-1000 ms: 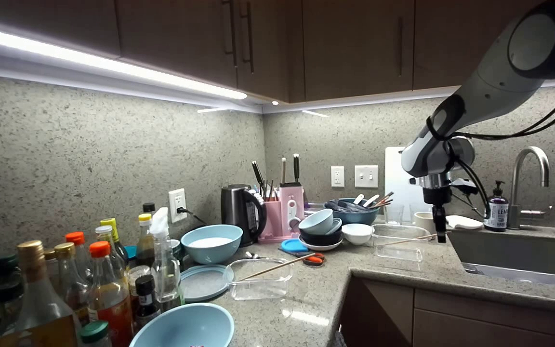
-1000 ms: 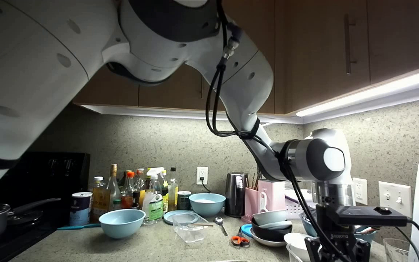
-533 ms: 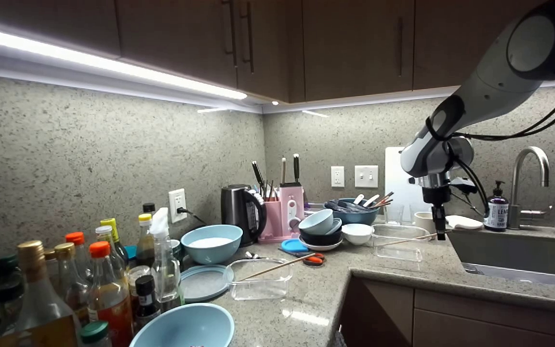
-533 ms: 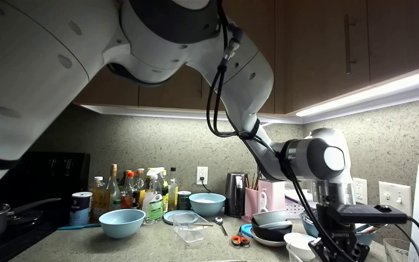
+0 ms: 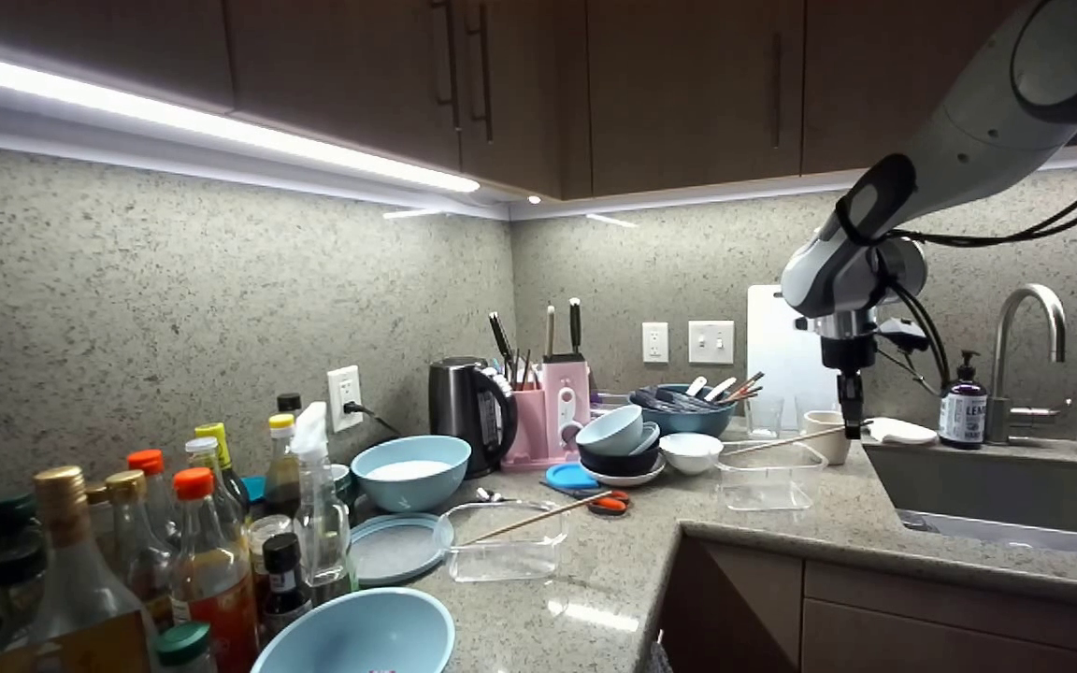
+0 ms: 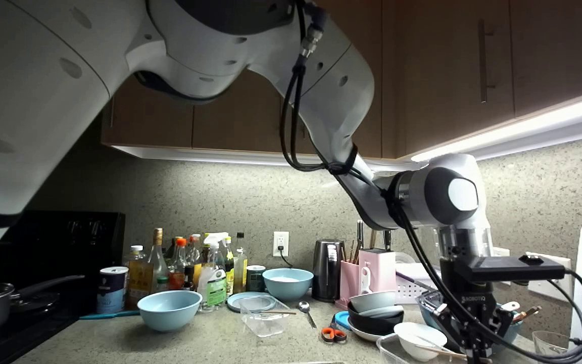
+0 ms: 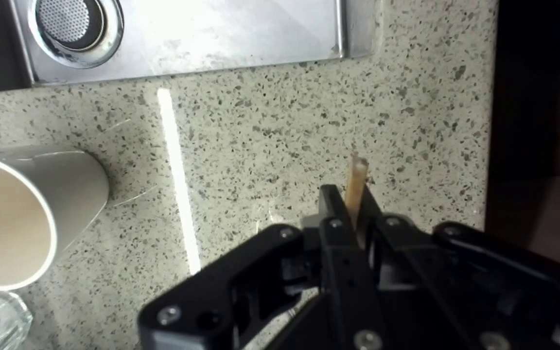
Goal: Move the chopstick from the right bowl to the left bowl
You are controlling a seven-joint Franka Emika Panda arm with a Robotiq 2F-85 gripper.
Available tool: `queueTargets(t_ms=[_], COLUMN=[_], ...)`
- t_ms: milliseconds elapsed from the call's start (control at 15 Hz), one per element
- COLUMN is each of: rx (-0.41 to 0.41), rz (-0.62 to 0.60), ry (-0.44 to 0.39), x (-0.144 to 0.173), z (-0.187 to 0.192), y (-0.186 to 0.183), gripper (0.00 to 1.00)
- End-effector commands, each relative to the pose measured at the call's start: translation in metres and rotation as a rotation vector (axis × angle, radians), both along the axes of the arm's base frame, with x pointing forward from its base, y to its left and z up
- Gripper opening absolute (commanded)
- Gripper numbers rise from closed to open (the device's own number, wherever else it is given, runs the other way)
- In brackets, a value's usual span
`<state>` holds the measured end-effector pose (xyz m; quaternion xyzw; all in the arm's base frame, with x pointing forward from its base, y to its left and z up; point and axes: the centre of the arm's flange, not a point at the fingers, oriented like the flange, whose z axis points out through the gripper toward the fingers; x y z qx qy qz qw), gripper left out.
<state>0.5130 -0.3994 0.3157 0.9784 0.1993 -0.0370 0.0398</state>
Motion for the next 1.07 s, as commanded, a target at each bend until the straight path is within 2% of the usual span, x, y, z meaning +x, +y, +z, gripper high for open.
queueTargets(t_ms=[0,200,533,733,1000], rx=[-0.029,0.013,0.064,0.067,0.037], rz=[-0.043,-0.091,-0.08,-0.075,-0.07], ry=[-0.044,-0.034,-0.035,-0.051,-0.06], x=[-0.024,-0.039,-0.056,-0.042,-0.004], z=[0.038,0.066,0.091,0.092,0.078], y=[0.015,0.029,0.085,0.139,0.228], gripper=[0.03,0.03,0.03,0.03,0.03])
